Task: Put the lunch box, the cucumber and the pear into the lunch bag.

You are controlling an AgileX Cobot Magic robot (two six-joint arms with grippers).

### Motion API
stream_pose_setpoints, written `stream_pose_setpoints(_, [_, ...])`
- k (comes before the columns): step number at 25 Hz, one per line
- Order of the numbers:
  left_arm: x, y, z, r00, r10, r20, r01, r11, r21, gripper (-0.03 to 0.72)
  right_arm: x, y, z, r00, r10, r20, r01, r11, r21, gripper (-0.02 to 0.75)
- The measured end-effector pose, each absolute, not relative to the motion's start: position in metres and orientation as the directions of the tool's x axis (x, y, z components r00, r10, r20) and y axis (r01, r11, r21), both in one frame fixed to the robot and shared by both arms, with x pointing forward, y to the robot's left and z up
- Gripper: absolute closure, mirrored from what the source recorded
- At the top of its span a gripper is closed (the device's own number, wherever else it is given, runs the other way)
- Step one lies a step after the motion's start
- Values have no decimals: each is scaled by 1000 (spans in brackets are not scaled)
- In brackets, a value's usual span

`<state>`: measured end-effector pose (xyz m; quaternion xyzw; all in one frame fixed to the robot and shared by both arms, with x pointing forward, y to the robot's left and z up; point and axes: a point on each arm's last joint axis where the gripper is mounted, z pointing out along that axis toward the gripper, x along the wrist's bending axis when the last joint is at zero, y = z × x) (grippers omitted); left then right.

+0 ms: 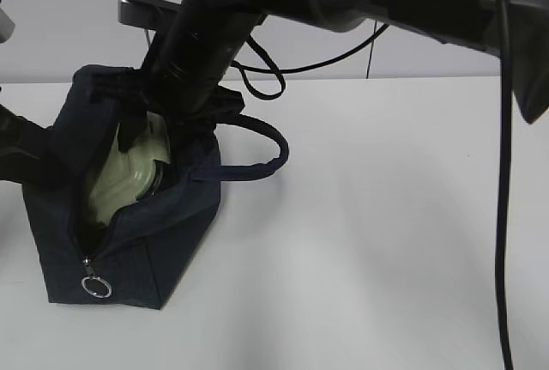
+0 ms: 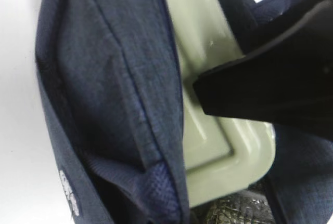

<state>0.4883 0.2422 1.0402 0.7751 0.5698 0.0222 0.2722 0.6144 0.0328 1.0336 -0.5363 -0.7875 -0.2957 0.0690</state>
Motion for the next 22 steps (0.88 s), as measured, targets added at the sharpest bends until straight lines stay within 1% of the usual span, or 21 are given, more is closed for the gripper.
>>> stream_pose_setpoints(2, [488, 242, 1040, 349, 895, -277, 871, -201, 447, 686, 614, 33, 1042, -428, 796, 428, 879, 256, 403, 255])
stream_pose_setpoints(5, [488, 243, 1040, 349, 896, -273, 871, -203, 448, 686, 615, 31, 1055, -454, 800, 392, 861, 281, 423, 242])
stream_pose_setpoints(9, [488, 243, 1040, 349, 896, -276, 871, -202, 447, 686, 615, 21, 1077, -480, 829, 289, 834, 328, 443, 241])
stream_pose_setpoints(12, [488, 243, 1040, 349, 896, -276, 871, -202, 447, 686, 616, 15, 1081, -478, 849, 224, 826, 348, 443, 248])
stream_pose_setpoints(18, [488, 242, 1040, 348, 896, -277, 872, -201, 447, 686, 616, 16, 1077, -473, 852, 225, 833, 351, 427, 254])
stream_pose_setpoints(21, [488, 242, 1040, 348, 896, -277, 872, -201, 447, 686, 619, 21, 1060, -466, 850, 247, 851, 354, 388, 259])
stream_pose_setpoints(22, [488, 242, 1040, 349, 895, -277, 872, -201, 446, 686, 621, 23, 1051, -462, 851, 249, 857, 357, 371, 278])
